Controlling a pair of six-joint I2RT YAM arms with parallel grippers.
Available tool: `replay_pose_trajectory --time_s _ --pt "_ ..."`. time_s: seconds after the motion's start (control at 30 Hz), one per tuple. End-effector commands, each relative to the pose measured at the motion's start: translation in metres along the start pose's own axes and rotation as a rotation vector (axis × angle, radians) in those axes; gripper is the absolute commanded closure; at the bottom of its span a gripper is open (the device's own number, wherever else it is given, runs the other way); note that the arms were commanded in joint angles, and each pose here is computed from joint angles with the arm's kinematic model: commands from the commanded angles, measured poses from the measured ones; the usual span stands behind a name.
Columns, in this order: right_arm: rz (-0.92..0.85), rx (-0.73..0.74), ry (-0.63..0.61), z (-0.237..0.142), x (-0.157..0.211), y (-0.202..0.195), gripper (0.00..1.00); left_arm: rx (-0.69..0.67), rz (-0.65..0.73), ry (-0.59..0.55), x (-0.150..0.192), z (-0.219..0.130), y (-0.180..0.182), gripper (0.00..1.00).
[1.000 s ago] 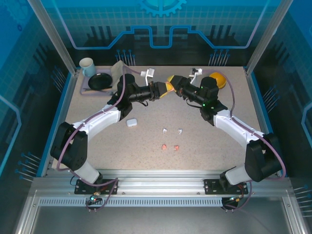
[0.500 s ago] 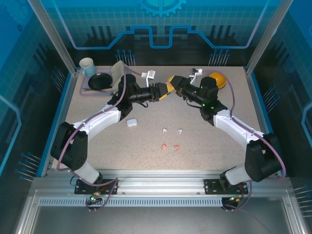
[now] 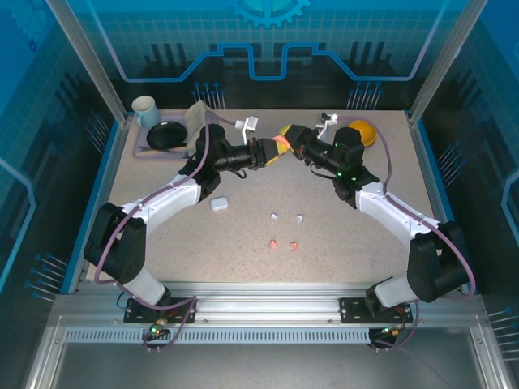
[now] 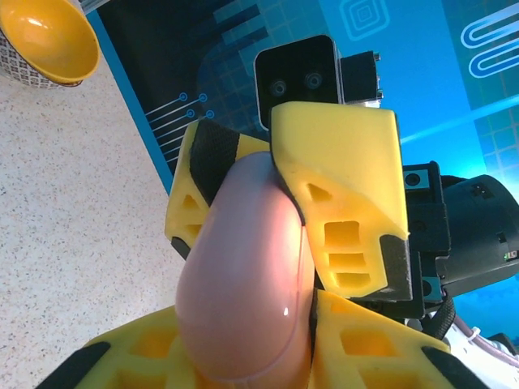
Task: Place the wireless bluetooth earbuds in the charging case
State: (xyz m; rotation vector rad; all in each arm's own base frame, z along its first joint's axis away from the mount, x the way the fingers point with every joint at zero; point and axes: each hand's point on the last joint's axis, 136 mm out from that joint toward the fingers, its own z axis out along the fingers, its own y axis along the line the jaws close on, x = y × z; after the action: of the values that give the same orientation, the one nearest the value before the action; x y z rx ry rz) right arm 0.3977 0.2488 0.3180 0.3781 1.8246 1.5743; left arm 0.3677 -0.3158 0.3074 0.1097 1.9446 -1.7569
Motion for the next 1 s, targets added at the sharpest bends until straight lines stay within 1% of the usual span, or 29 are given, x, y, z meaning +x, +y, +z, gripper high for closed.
replay_pose_trajectory --time_s 0.0,0.07,0.1,0.17,0.2,0.23,0.27,0.3,0.37,0.43,0.63,0.73,0.97 --pt "-0.018 -0.013 -0.009 -0.003 -0.004 0.006 0.84 0.03 0.054 -0.022 -0.006 -0.005 -0.013 0.83" --pt "-0.019 -0.011 -0.008 -0.005 -0.005 0.007 0.81 0.025 0.058 -0.018 -0.005 -0.005 -0.011 0.87" --pt "-0.019 -0.007 -0.012 -0.006 -0.006 0.007 0.75 0.021 0.063 -0.014 -0.004 -0.004 -0.01 0.9" --pt "-0.024 0.003 -0.024 -0.01 -0.011 0.006 0.52 0.008 0.085 -0.001 -0.002 -0.005 -0.008 0.93" --pt "-0.023 0.018 -0.04 -0.015 -0.016 0.005 0.37 -0.013 0.115 0.012 0.001 -0.006 -0.006 0.94" --pt "-0.025 0.032 -0.055 -0.021 -0.021 0.004 0.27 -0.05 0.146 0.029 0.006 -0.008 -0.001 0.96" --pt "-0.028 0.046 -0.071 -0.027 -0.026 0.003 0.21 -0.081 0.179 0.039 0.008 -0.011 0.002 0.98" --pt "-0.03 0.069 -0.084 -0.035 -0.03 0.001 0.19 -0.115 0.227 0.045 0.011 -0.015 0.007 0.99" --pt "-0.047 0.1 -0.107 -0.05 -0.039 0.002 0.17 -0.185 0.313 0.045 0.014 -0.023 0.016 1.0" --pt "-0.052 0.17 -0.086 -0.062 -0.038 -0.003 0.17 -0.246 0.42 0.032 0.016 -0.031 0.026 1.0" --pt "-0.173 0.374 0.081 -0.08 -0.007 -0.004 0.17 -0.392 0.69 -0.077 0.009 -0.048 0.045 1.0" --pt "-0.173 0.404 0.135 -0.081 0.009 -0.008 0.17 -0.445 0.824 -0.138 0.007 -0.051 0.049 1.0" --pt "-0.182 0.43 0.218 -0.064 0.042 -0.02 0.17 -0.497 0.986 -0.188 0.008 -0.044 0.046 1.0"
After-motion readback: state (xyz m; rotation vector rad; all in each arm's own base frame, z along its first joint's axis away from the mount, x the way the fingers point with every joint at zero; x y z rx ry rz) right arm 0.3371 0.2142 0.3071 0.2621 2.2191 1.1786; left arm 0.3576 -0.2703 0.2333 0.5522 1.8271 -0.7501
